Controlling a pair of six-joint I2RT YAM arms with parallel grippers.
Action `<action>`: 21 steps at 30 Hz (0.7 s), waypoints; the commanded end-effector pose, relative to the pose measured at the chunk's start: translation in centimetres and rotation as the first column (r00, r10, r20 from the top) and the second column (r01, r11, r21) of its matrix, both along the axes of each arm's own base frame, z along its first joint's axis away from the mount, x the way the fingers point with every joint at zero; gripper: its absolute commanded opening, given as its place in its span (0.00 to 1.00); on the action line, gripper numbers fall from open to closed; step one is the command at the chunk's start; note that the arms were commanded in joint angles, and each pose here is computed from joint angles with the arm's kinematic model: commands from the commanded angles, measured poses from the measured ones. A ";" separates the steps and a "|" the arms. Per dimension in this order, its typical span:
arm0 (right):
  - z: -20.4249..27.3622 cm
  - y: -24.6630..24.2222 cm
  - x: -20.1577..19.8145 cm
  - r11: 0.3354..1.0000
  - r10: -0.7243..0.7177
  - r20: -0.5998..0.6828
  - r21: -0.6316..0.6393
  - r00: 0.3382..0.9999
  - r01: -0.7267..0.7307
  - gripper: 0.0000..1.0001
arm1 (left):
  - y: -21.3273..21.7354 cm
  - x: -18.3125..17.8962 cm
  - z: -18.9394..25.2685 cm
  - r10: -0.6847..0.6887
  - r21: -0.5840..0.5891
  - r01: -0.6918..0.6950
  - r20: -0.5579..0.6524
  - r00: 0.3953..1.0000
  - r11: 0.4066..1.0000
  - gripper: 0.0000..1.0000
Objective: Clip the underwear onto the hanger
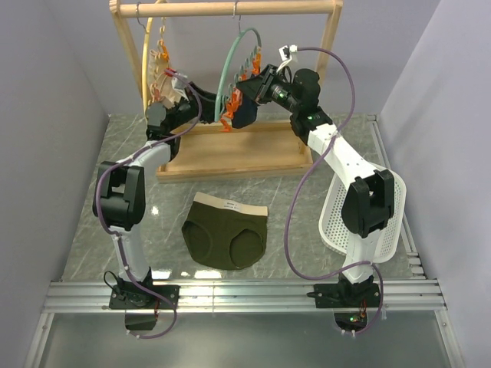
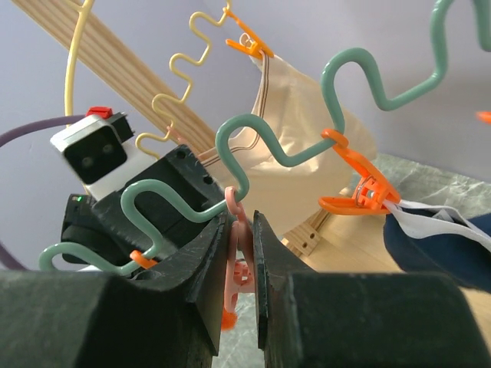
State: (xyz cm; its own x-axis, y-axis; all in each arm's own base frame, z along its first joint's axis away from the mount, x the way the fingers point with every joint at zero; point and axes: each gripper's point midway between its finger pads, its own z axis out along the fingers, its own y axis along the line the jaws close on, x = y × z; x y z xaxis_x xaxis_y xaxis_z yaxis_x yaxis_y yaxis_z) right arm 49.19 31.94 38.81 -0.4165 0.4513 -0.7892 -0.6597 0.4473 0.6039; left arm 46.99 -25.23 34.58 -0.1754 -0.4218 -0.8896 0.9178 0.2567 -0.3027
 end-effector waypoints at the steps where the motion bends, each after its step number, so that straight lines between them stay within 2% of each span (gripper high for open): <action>1: 1.9 -0.8 -0.1 1.000 -0.016 0.076 0.018 0.997 0.015 0.00 | -1.1 -2.1 2.0 -0.075 0.006 0.075 0.110 0.991 0.997 0.49; 12: 1.8 -0.7 0.0 0.998 -0.064 0.080 -0.003 0.995 0.064 0.00 | -1.6 -1.2 2.7 -0.025 -0.010 0.026 0.116 0.993 1.000 0.50; 15: 1.7 -0.5 -0.1 0.997 -0.079 0.085 -0.013 0.993 0.080 0.00 | -1.6 -0.2 2.8 0.054 0.019 -0.057 0.145 0.988 0.998 0.49; 21: 2.0 -0.3 -0.2 0.991 -0.121 0.106 -0.039 0.987 0.125 0.00 | -1.5 0.4 3.1 0.132 0.037 -0.138 0.141 0.981 0.990 0.45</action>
State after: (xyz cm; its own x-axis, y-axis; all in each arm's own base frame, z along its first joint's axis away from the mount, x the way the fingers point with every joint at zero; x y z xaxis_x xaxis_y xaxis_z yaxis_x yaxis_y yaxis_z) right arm 50.20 31.99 38.15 -0.3459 0.4546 -0.8208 -0.6382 0.5272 0.5610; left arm 47.73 -27.30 33.34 -0.1342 -0.3803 -0.9151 0.9088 0.3211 -0.2666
